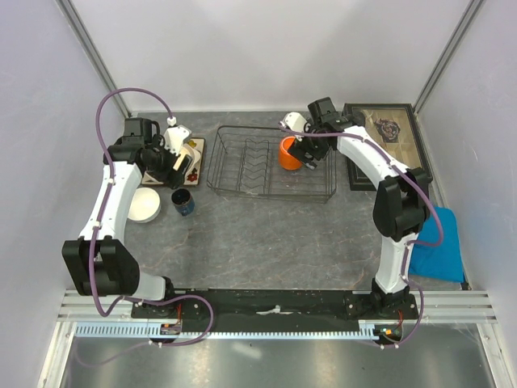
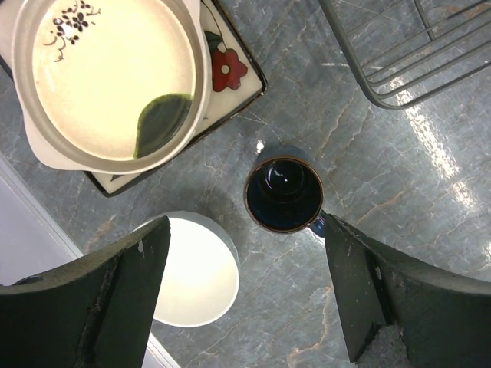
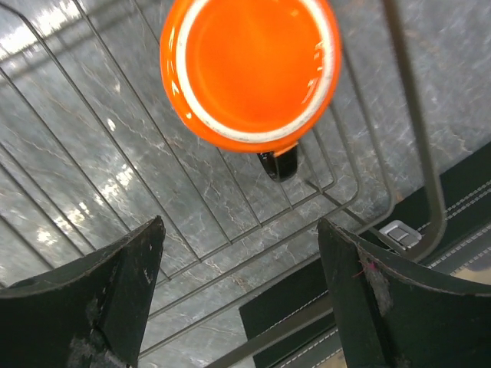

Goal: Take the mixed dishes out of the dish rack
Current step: Pick up the cup from the dish rack.

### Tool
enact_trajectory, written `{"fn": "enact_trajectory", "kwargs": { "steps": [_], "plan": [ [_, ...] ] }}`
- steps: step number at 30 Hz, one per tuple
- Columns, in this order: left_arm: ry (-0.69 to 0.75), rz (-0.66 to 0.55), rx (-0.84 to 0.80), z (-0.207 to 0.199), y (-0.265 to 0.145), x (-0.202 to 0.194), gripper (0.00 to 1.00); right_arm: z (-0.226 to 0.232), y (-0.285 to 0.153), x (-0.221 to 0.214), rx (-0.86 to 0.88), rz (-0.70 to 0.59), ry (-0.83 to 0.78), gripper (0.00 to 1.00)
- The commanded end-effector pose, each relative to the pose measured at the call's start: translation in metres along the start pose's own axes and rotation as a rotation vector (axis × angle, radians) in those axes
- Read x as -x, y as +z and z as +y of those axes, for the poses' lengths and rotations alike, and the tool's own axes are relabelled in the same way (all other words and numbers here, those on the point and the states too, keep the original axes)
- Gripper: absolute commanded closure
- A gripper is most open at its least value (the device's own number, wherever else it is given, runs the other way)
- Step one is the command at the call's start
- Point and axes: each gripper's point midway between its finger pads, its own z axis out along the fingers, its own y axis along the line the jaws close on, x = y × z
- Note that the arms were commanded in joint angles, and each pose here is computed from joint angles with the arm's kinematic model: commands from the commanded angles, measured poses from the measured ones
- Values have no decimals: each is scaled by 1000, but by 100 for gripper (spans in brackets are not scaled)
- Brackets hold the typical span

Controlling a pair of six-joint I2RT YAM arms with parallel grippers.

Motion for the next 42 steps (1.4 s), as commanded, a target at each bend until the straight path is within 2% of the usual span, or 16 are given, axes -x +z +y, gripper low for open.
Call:
{"fn": "enact_trajectory", "kwargs": {
  "steps": [1,15,25,36,42],
  "plan": [
    [7,-65,-8,-1,-14,15,12,-19,3,-3,-45,35,-84,12],
    [3,-64,-35,-2,-3,14,12,-40,49,-10,-49,71,-128,13],
    [-1,-58,-51,-1,6,14,13,-29,75,-12,27,55,-161,15],
    [-2,-47,-66,-2,14,11,12,-4,74,-3,134,-24,-135,22],
    [-2,-42,-61,-1,17,8,13,12,65,-7,164,-20,-147,29]
  ]
}}
